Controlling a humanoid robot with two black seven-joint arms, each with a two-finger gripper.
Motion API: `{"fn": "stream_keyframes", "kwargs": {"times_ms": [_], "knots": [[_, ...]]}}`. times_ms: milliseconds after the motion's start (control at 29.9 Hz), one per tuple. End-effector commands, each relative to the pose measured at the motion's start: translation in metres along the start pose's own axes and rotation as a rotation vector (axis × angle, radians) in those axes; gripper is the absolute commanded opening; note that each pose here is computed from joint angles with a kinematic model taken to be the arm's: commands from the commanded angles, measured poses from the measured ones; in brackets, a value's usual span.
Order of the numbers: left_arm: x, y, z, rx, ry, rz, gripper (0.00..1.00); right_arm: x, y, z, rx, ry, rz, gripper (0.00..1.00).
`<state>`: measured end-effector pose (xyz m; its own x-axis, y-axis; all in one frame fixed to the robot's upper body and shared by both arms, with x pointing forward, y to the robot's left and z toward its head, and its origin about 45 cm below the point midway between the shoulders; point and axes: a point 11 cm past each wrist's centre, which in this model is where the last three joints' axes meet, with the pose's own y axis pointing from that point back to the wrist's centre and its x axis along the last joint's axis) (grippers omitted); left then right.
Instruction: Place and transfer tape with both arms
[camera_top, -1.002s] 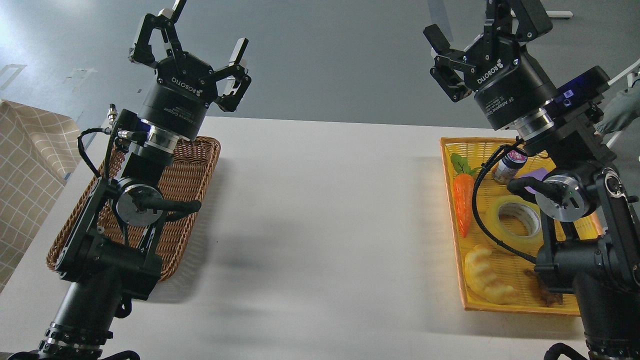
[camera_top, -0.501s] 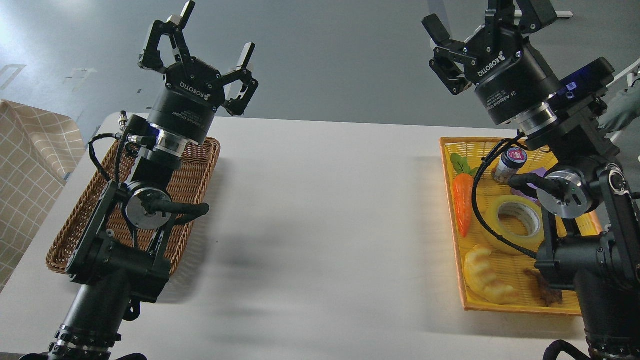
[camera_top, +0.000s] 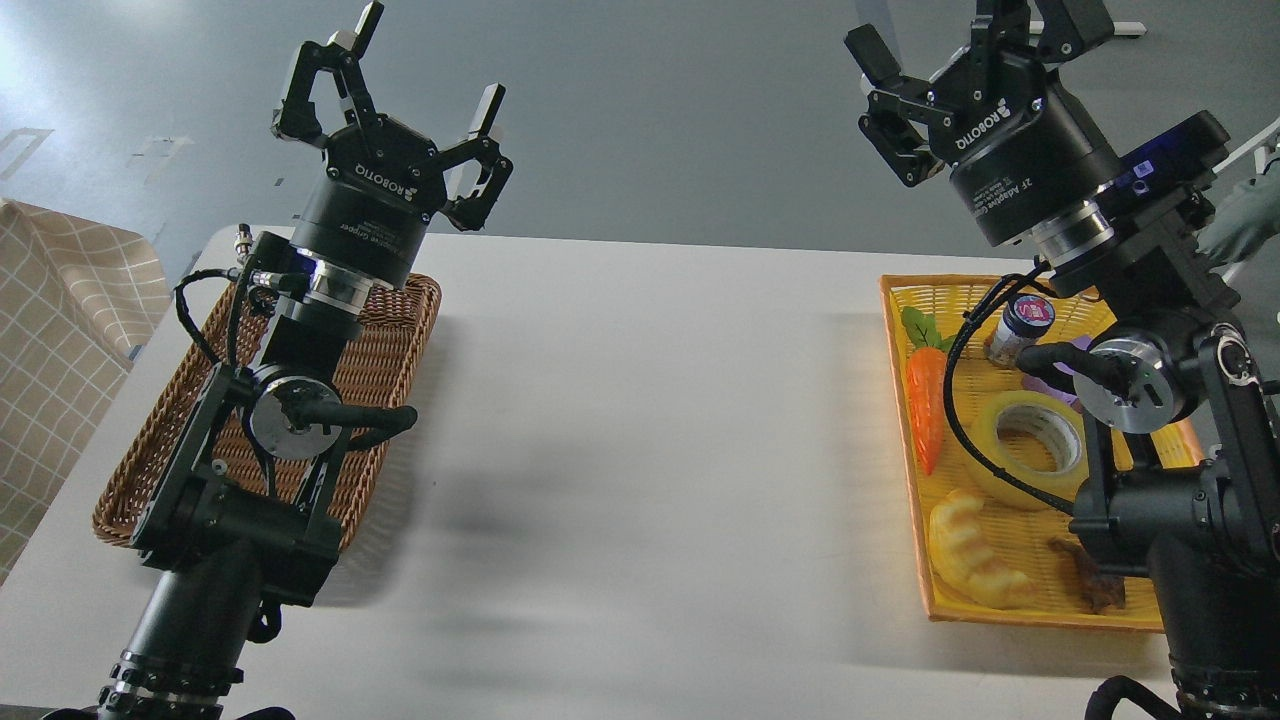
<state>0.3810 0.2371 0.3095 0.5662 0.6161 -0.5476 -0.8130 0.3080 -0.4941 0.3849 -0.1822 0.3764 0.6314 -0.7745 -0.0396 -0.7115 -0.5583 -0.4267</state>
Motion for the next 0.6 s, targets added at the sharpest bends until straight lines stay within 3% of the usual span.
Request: {"fn": "stream_keyframes", "kwargs": {"times_ms": [0,434,568], "knots": [[0.0,0.0,0.0,0.0,-0.002,-0.001,0.99,0.001,0.0,-0.001,0.005,0.0,0.006,1.0],[0.002,0.0,0.003,0.001,-0.01,0.001,0.99,0.003,0.002,-0.006,0.019,0.004,0.023,1.0],[0.002,0.0,0.003,0.0,-0.011,0.0,0.99,0.018,-0.002,-0.035,0.097,0.02,0.063,1.0]]}}
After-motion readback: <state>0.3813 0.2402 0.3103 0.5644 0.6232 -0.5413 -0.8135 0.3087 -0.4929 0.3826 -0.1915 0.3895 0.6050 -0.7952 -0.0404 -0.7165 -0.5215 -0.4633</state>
